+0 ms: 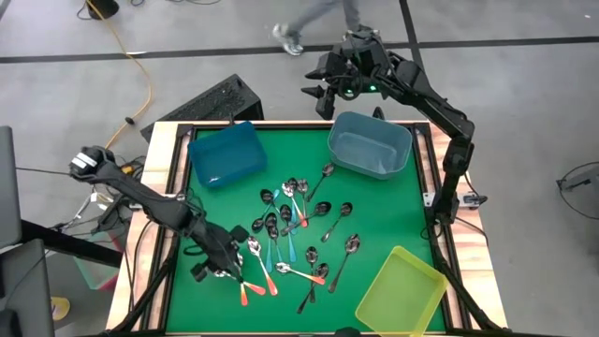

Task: Sort silverware by color (type)
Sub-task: Put the orange spoon into the dark blue bin

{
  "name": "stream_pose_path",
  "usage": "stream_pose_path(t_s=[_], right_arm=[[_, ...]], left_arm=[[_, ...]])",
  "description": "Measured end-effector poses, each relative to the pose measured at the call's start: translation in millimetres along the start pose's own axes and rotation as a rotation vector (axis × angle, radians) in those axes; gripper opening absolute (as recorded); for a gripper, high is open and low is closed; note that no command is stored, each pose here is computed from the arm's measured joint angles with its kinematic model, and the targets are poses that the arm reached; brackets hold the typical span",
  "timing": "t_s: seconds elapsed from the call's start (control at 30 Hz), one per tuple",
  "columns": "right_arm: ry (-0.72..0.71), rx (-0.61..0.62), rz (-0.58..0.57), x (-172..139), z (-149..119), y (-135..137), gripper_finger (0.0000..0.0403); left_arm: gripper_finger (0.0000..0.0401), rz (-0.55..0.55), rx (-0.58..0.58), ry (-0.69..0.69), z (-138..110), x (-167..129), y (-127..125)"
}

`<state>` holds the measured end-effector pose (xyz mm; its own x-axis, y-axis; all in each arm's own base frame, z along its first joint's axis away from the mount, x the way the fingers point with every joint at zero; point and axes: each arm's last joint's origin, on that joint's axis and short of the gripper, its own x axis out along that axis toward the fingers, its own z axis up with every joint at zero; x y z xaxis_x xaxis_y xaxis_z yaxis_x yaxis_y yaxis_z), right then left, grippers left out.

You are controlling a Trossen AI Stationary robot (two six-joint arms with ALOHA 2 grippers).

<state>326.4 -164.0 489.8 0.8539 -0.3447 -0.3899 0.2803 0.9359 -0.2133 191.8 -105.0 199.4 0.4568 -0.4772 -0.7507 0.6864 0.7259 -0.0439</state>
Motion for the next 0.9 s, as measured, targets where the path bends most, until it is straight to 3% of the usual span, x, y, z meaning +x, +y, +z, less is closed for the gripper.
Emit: stream_pose_path(t_s=[0.23,0.5,0.77,0.9], right_arm=[[0.011,-0.001,0.003,0,-1,0,0.0200],[0.032,0.001,0.009,0,-3,1,0.0200],[0.049,0.002,0.014,0,-5,1,0.0200],[0.067,0.003,0.018,-1,-6,2,0.0200]], left_arm=[[0.0118,0.050,0.130,0.076,-4,15,4],[0.0118,0.054,0.187,0.067,-8,19,7],[0.0118,-0.010,0.190,0.120,-19,33,7],[0.0118,0.015,0.254,0.138,-21,42,10]])
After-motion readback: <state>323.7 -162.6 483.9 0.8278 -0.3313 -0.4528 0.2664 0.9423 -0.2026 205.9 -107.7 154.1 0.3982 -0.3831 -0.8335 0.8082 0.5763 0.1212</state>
